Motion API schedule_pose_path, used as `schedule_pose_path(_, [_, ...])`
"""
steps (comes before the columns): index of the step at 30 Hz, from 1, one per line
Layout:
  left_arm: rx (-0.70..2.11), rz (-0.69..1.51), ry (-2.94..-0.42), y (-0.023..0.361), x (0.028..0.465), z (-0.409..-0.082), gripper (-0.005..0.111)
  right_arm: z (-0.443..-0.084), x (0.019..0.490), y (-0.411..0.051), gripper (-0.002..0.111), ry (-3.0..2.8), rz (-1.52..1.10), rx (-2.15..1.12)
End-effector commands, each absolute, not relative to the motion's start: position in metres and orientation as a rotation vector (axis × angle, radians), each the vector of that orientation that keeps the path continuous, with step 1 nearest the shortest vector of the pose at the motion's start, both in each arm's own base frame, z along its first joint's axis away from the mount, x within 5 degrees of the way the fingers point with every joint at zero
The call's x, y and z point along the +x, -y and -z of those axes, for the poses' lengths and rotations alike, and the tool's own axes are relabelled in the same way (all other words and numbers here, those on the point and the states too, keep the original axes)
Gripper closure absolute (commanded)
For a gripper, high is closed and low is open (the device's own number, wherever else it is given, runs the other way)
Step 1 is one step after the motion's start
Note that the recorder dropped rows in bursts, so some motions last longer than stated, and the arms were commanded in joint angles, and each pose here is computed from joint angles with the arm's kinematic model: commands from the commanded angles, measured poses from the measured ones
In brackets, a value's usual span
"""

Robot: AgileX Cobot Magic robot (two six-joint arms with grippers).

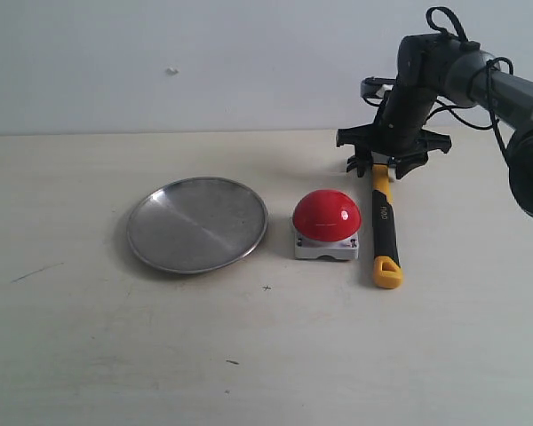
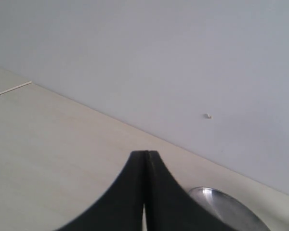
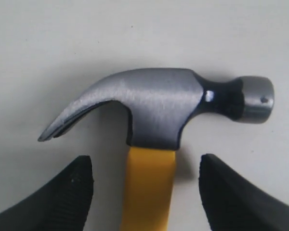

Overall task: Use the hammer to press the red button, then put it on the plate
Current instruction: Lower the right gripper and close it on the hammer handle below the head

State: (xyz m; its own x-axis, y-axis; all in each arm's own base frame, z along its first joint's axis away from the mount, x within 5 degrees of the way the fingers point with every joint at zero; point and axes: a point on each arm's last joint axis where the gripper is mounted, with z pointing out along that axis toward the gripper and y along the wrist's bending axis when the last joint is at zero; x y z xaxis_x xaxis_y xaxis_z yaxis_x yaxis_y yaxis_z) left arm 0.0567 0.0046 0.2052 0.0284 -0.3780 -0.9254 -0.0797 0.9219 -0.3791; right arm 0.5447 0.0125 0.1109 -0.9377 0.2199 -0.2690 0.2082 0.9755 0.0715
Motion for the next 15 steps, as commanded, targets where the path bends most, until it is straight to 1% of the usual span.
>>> schedule_pose_path(1, [-0.365, 0.236, -1.533, -0.0045, 0.0563, -0.2053, 0.107, -0.1015, 0.5467, -0.0127, 0.048, -2.842, -0.053, 0.307])
schedule_pose_path(13, [-0.365, 0.236, -1.533, -0.0045, 0.0563, -0.2053, 0.107, -0.1028, 0.5502, -0.0127, 0.048, -2.804, -0.06, 0.3])
schedule_pose_path(15, [-0.365, 0.236, -1.533, -0.0045, 0.0563, -0.2053, 0.107, -0.1026, 0.5495, -0.0127, 0.05, -2.812, -0.058, 0.301])
